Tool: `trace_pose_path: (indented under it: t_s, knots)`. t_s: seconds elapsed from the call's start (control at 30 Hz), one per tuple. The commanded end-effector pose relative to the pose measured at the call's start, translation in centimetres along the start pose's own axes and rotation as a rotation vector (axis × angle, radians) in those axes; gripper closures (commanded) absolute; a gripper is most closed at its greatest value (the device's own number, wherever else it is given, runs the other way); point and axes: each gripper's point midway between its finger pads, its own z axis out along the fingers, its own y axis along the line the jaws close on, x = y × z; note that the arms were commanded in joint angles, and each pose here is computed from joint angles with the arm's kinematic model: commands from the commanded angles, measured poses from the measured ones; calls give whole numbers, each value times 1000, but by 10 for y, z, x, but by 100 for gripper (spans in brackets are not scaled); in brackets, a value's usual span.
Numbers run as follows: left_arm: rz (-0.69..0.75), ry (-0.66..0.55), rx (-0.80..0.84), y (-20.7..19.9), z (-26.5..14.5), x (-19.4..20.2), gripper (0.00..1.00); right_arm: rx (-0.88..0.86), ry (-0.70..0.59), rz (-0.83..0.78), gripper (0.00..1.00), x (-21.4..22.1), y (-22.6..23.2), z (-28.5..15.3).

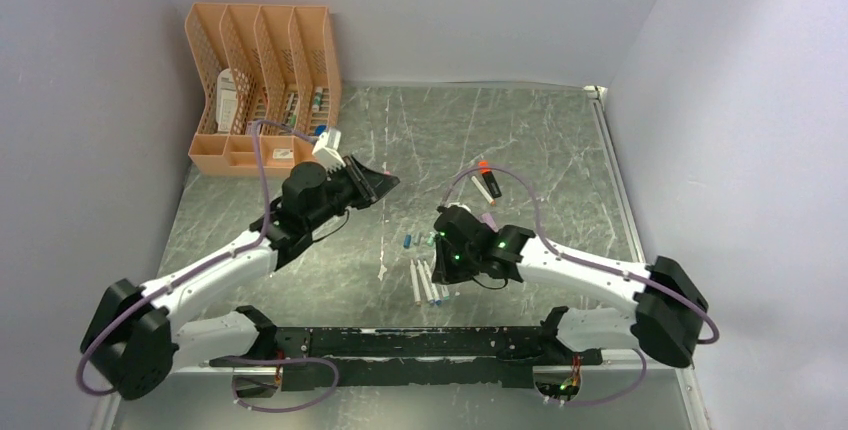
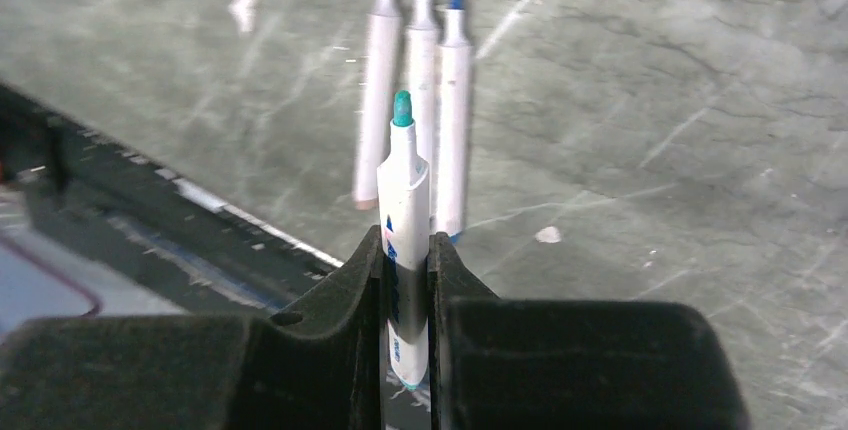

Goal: Open the pen caps

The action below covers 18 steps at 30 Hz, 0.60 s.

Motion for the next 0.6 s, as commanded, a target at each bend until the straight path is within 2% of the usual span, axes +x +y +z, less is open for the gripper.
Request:
trace_pose_path:
  t_s: [0.0,0.2,0.57]
  knots:
    - [23,74,-25,8,-29,18,90,149,17,-29,98,4,-28,16]
    - [29,110,-49,17,-44,30,90,199,24,-64,96,-3,-32,29]
    - [32,130,-48,19,-45,35,90,225,64,-95,83,1,-37,48]
